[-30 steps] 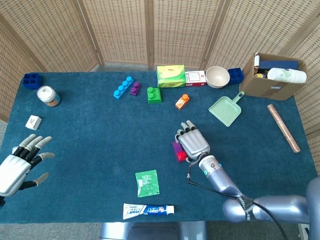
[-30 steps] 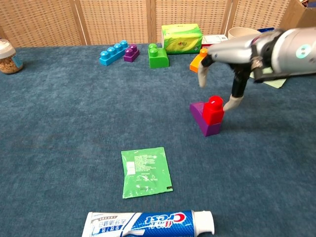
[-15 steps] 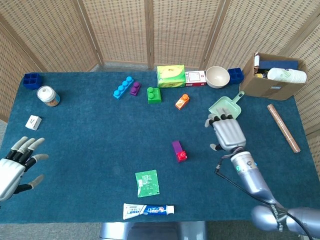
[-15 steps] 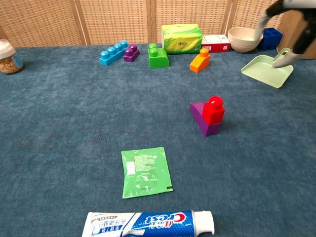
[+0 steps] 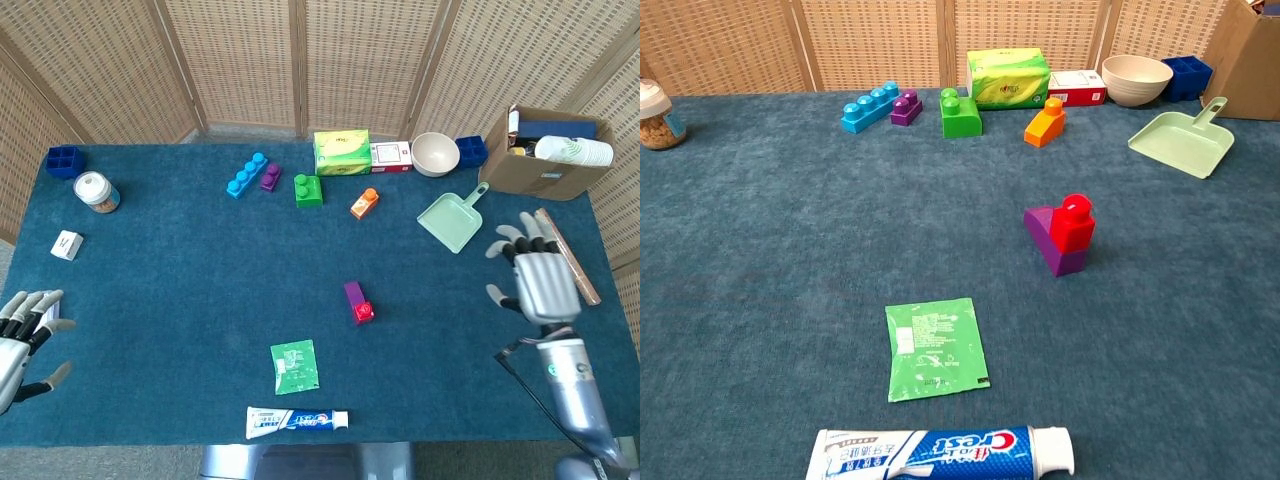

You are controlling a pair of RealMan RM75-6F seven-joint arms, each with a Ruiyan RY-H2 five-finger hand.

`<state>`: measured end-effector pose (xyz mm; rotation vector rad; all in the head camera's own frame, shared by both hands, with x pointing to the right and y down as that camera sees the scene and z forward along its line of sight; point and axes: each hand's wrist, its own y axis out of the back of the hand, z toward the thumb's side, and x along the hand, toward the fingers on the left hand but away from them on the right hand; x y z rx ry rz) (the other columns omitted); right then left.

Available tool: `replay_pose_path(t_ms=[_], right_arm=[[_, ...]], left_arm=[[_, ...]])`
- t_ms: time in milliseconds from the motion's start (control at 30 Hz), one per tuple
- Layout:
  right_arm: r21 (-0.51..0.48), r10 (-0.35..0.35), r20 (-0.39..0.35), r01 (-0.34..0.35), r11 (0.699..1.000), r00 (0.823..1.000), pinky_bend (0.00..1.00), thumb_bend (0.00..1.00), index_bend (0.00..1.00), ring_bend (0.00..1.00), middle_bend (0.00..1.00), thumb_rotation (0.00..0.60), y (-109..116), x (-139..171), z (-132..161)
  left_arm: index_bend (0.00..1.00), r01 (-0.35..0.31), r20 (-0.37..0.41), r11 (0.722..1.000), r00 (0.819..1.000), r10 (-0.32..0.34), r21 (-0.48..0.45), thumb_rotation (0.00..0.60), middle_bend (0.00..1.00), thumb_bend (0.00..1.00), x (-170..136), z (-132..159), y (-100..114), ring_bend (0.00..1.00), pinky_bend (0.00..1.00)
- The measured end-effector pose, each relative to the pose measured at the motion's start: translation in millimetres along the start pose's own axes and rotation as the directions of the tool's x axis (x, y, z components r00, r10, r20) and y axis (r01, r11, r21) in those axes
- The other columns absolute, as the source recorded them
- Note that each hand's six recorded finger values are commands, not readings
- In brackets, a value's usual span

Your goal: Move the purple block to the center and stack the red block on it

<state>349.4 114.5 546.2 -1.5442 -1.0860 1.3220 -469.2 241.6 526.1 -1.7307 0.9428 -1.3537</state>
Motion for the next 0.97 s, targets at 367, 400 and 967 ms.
replay_pose_path(t_ms=[367, 400, 967], right_arm=[[-0.009, -0.08, 0.129, 0.082, 0.997, 0.988, 0.07, 0.17, 0.44, 0.05, 0.26, 0.6, -5, 73, -62], [-0.004, -0.071, 0.136, 0.072, 0.997, 0.988, 0.07, 0.17, 0.44, 0.05, 0.26, 0.6, -8, 78, -66], [0.004, 0.013, 0.11, -0.013, 1.0, 0.994, 0.07, 0.17, 0.44, 0.04, 0.26, 0.6, -26, 101, -69]], left_arm=[[0.33, 0.014, -0.062, 0.999, 0.998, -0.016, -0.035, 0.6, 0.12, 0.33, -25, -1, -15, 0.01, 0.0], [0.33, 0.016, -0.067, 1.0, 0.998, -0.018, -0.027, 0.6, 0.12, 0.33, -27, -1, -16, 0.01, 0.0], [0.33, 0.021, -0.099, 1.0, 0.995, -0.023, -0.018, 0.6, 0.13, 0.33, -44, 7, -20, 0.01, 0.0]])
